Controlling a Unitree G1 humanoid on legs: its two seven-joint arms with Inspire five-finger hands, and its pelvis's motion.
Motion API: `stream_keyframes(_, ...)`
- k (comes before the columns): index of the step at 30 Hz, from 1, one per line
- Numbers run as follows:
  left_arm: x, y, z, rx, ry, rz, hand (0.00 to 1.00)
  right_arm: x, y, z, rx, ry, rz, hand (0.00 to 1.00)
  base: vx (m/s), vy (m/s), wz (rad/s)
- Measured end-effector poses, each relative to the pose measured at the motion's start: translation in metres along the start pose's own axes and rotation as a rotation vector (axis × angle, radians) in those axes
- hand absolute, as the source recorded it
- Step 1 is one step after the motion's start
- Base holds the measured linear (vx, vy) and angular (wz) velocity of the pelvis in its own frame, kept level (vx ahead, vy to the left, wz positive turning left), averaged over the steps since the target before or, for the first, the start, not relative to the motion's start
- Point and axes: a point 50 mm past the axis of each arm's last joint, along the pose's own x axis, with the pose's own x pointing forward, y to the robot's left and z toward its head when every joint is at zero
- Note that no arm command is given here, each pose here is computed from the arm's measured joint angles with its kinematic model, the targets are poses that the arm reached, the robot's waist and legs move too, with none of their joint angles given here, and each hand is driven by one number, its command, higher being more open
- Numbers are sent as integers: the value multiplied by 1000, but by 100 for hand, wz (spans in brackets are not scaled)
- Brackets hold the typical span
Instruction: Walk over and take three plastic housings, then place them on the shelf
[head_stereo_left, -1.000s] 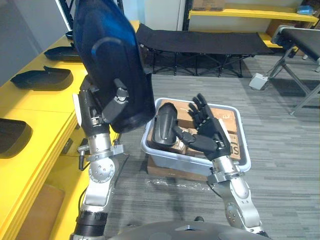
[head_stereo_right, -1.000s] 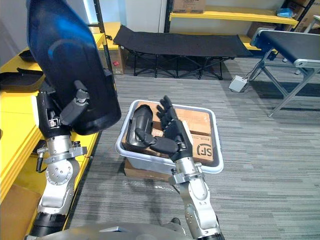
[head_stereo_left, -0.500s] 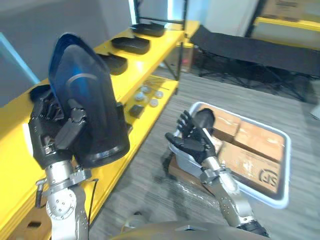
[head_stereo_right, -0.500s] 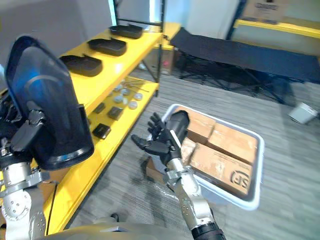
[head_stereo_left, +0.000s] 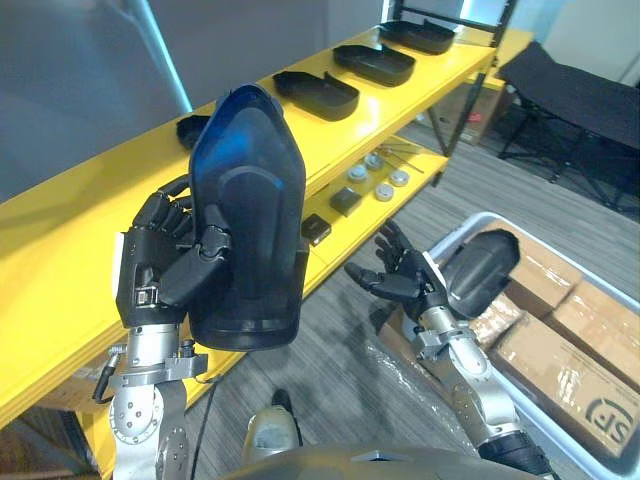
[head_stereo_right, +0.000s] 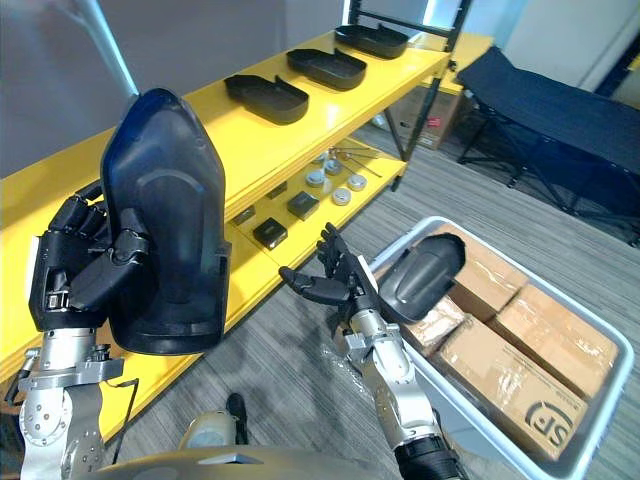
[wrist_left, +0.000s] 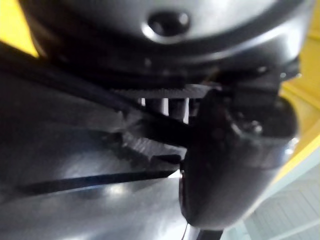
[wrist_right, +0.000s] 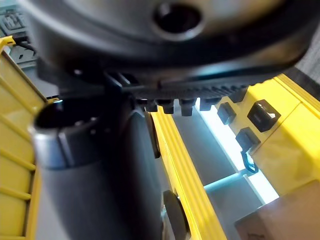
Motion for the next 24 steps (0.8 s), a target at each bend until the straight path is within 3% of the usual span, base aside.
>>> stream_keyframes(10,8,-36,-6,-121,-14,-178,0,-18,5,5,40,-71,-30,100,-51,-35,46)
stream_keyframes(24,3,-26,-11,-200,-14,-27,0,-8,27,15,11,-138,168,100,-55,10,13)
